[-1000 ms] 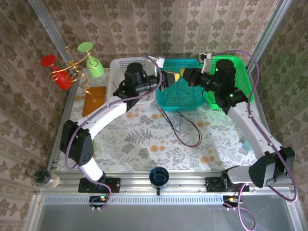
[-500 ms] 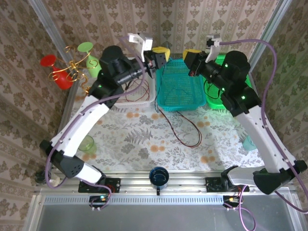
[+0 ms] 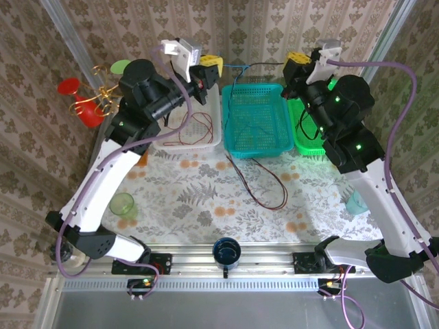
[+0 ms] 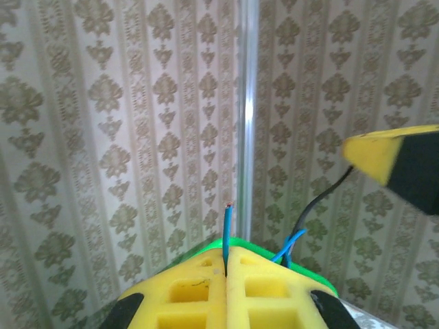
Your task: Untangle the cables
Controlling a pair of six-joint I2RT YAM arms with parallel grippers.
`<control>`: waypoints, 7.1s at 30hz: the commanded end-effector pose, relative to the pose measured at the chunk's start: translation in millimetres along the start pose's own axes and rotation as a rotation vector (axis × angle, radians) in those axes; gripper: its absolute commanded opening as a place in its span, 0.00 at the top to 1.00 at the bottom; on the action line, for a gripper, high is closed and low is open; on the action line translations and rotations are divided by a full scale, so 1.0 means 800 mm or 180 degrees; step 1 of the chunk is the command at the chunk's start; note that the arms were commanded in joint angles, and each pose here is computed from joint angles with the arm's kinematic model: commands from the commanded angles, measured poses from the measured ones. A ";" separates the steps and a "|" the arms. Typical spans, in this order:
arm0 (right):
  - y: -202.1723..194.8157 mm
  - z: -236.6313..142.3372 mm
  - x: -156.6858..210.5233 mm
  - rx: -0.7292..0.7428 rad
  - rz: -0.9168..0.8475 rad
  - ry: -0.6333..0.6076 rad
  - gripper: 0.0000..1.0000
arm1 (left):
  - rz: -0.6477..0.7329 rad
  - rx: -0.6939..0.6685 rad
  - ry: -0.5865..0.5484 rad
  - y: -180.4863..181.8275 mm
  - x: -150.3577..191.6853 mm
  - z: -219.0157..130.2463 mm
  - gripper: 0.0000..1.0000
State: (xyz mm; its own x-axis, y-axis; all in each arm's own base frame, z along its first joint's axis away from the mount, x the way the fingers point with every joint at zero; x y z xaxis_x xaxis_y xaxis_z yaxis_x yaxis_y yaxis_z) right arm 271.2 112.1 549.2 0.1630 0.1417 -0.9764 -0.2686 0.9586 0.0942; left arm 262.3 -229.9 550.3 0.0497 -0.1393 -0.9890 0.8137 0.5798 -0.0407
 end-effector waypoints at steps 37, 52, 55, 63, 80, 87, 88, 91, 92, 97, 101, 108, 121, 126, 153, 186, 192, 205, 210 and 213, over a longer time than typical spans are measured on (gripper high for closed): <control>-0.224 -0.068 0.004 0.2408 -0.0344 0.0335 1.00 | -0.0703 -0.3079 0.0491 0.177 0.077 -0.270 1.00; -0.244 -0.064 0.003 0.2437 -0.0266 0.0379 1.00 | -0.0846 -0.3320 0.0578 0.165 0.067 -0.324 1.00; -0.260 -0.078 0.006 0.2581 -0.0281 0.0357 1.00 | -0.0964 -0.3397 0.0440 0.164 0.060 -0.343 1.00; -0.257 -0.070 0.044 0.2065 0.0287 0.0481 1.00 | -0.1336 -0.2809 0.0177 0.164 0.071 -0.317 1.00; -0.221 -0.051 -0.100 0.1522 0.0055 -0.0382 1.00 | -0.0962 -0.1717 0.0523 0.096 0.097 -0.163 1.00; -0.228 0.000 -0.137 0.1202 0.0100 -0.0839 1.00 | -0.1040 -0.1338 0.0764 0.066 0.136 -0.103 1.00; -0.227 0.009 -0.140 0.1145 0.0089 -0.0902 1.00 | -0.1060 -0.1292 0.0785 0.062 0.142 -0.096 1.00; -0.224 0.032 -0.151 0.1039 0.0003 -0.1128 1.00 | -0.1089 -0.1222 0.0855 0.053 0.156 -0.080 1.00; -0.225 0.040 -0.154 0.1011 -0.0026 -0.1211 1.00 | -0.1095 -0.1203 0.0868 0.051 0.159 -0.076 1.00; -0.237 0.077 -0.154 0.1023 -0.0004 -0.1370 1.00 | -0.1139 -0.1121 0.0911 0.043 0.169 -0.060 1.00; -0.251 0.094 -0.141 0.1125 -0.0089 -0.1339 1.00 | -0.1161 -0.1090 0.0960 0.040 0.178 -0.050 1.00; -0.270 0.102 -0.128 0.1317 -0.0280 -0.1270 1.00 | -0.1220 -0.1017 0.1031 0.035 0.188 -0.038 1.00; -0.252 0.089 0.148 0.2006 -0.0276 0.0472 1.00 | -0.1380 -0.1005 0.1160 0.028 0.214 -0.043 1.00; -0.273 0.080 0.239 0.2389 -0.0022 0.1236 1.00 | -0.1383 -0.0997 0.1258 0.024 0.218 -0.046 1.00; -0.326 0.102 0.441 0.2510 0.0563 0.3784 0.47 | -0.1312 -0.0912 0.1302 0.009 0.209 -0.042 1.00; -0.254 -0.006 0.296 0.2119 0.1017 0.2715 0.00 | 0.0102 0.0153 -0.1791 0.006 -0.124 0.093 1.00; -0.260 -0.011 0.283 0.2123 0.1054 0.2633 0.00 | 0.0050 0.0241 -0.1645 0.034 -0.060 0.150 1.00; -0.261 -0.017 0.290 0.2061 0.1104 0.2717 0.00 | -0.0944 0.0106 0.0318 0.082 0.277 0.246 1.00; -0.261 -0.017 0.288 0.2054 0.1070 0.2721 0.00 | -0.1207 -0.0223 0.1367 0.073 0.395 0.247 1.00; -0.261 -0.016 0.287 0.2057 0.1073 0.2736 0.00 | -0.1327 -0.0413 0.1861 0.071 0.443 0.244 1.00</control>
State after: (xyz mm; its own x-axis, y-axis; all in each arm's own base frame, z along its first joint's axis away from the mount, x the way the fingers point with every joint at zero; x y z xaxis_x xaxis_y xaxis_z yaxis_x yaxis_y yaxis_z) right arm 357.2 -59.1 295.7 -0.6023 0.4468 -0.6616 0.4198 0.8821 0.2135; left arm 445.4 -402.1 229.4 -0.5217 0.0227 -0.8529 0.6757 0.6212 -0.3968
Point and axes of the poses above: each hand's point on the last joint's axis, 136 mm out from that joint toward the fingers, its own z axis out along the fingers, its own y axis along the line the jaws close on, x = y × z, the point moved 8 cm from there along -z, back along the fingers, and after that the axes turned 2 degrees about -z, right-handed, at the moved point
